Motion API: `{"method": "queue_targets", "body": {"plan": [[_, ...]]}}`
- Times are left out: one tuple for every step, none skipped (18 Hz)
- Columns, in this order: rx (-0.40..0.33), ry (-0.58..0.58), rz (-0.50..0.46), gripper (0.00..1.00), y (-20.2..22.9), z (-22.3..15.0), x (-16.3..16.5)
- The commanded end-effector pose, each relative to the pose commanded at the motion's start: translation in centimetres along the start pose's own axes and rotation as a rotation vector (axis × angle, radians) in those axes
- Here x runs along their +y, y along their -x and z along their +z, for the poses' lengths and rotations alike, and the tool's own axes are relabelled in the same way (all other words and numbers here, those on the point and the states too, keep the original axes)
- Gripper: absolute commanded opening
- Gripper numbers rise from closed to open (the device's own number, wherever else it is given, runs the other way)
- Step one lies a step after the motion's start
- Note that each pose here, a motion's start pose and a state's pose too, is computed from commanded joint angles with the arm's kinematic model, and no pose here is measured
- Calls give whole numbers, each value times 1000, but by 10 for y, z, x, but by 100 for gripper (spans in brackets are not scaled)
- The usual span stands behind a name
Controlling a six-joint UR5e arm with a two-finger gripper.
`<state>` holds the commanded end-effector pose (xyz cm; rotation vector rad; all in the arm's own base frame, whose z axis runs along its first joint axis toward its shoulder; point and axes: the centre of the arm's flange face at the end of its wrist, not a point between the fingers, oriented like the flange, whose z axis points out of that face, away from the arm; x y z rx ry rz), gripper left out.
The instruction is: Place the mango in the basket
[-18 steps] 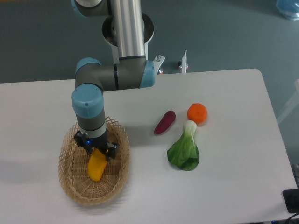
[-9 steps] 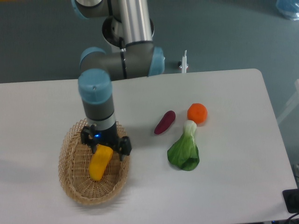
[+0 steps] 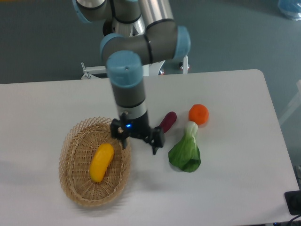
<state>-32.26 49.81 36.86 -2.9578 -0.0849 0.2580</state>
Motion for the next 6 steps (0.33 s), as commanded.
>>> {"method": "queue_targets", "body": {"plan": [[1, 8, 2, 100, 8, -7, 8], [-1, 12, -5, 100, 17, -13, 16], [-6, 15, -10, 100, 26, -16, 24], [-5, 20, -1, 100, 31, -18, 29], [-1, 26, 15, 100, 34, -19, 33], [4, 36, 23, 100, 39, -18, 38]]}}
